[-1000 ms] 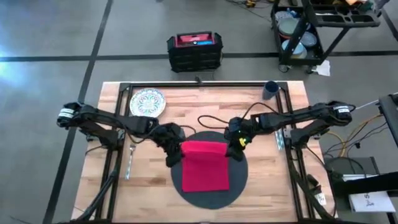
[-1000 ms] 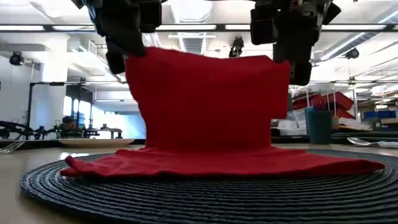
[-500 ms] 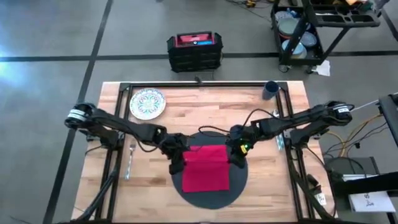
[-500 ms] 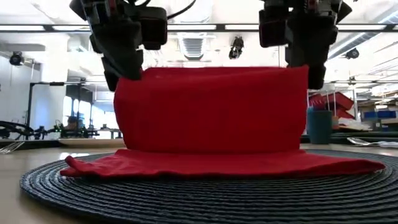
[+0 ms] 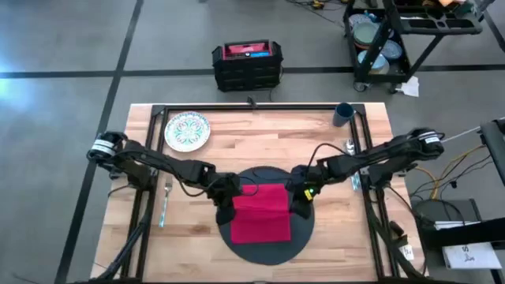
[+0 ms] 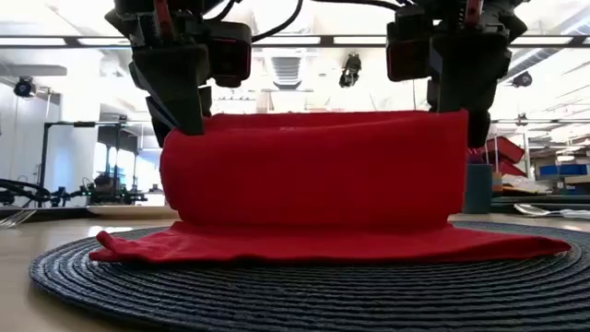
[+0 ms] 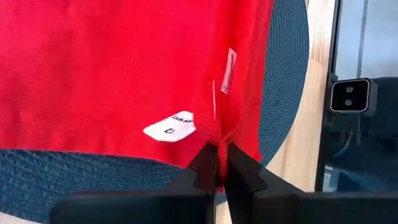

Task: Set table place
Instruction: Fold the red napkin on the table

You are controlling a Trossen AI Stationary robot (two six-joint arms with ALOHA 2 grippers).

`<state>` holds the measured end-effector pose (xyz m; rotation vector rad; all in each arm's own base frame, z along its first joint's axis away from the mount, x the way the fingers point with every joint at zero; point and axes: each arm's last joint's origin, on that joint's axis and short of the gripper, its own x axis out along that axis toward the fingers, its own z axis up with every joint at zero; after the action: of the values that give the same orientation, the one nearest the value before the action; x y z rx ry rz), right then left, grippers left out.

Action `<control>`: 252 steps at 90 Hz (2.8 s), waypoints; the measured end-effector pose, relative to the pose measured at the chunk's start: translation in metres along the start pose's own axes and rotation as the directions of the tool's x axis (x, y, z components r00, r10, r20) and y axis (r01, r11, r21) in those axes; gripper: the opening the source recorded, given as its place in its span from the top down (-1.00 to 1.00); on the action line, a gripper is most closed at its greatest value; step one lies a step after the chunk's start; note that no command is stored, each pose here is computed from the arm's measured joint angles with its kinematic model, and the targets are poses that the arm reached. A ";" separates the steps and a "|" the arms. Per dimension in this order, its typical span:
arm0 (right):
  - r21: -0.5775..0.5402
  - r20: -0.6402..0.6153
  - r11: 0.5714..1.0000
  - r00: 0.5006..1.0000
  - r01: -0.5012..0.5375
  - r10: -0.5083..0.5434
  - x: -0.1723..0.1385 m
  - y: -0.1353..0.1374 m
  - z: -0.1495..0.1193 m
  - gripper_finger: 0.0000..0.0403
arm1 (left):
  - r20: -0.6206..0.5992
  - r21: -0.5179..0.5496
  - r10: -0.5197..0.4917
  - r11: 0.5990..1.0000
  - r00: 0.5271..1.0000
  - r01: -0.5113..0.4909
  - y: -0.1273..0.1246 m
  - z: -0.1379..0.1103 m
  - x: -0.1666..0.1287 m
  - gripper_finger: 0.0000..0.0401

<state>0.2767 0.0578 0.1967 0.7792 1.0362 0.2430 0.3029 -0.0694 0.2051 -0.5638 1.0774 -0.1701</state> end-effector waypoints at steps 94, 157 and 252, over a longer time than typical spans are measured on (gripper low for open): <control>-0.002 -0.023 1.000 1.000 0.014 -0.014 0.027 -0.007 -0.005 0.13 | 0.034 -0.029 -0.093 0.995 0.995 0.094 -0.016 -0.035 0.026 0.13; 0.131 0.133 0.980 0.977 0.150 -0.167 -0.016 -0.099 0.016 0.51 | 0.087 -0.016 -0.024 1.000 0.996 0.025 -0.015 -0.035 0.011 0.49; 0.124 0.164 0.991 0.984 0.055 -0.075 -0.025 -0.120 0.019 0.25 | 0.095 -0.040 0.163 0.986 0.982 -0.160 0.057 -0.006 -0.008 0.44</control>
<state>0.2594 -0.0495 0.1375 0.8567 0.9203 0.0577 0.2862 -0.0201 0.1805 -0.5062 1.0271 0.0169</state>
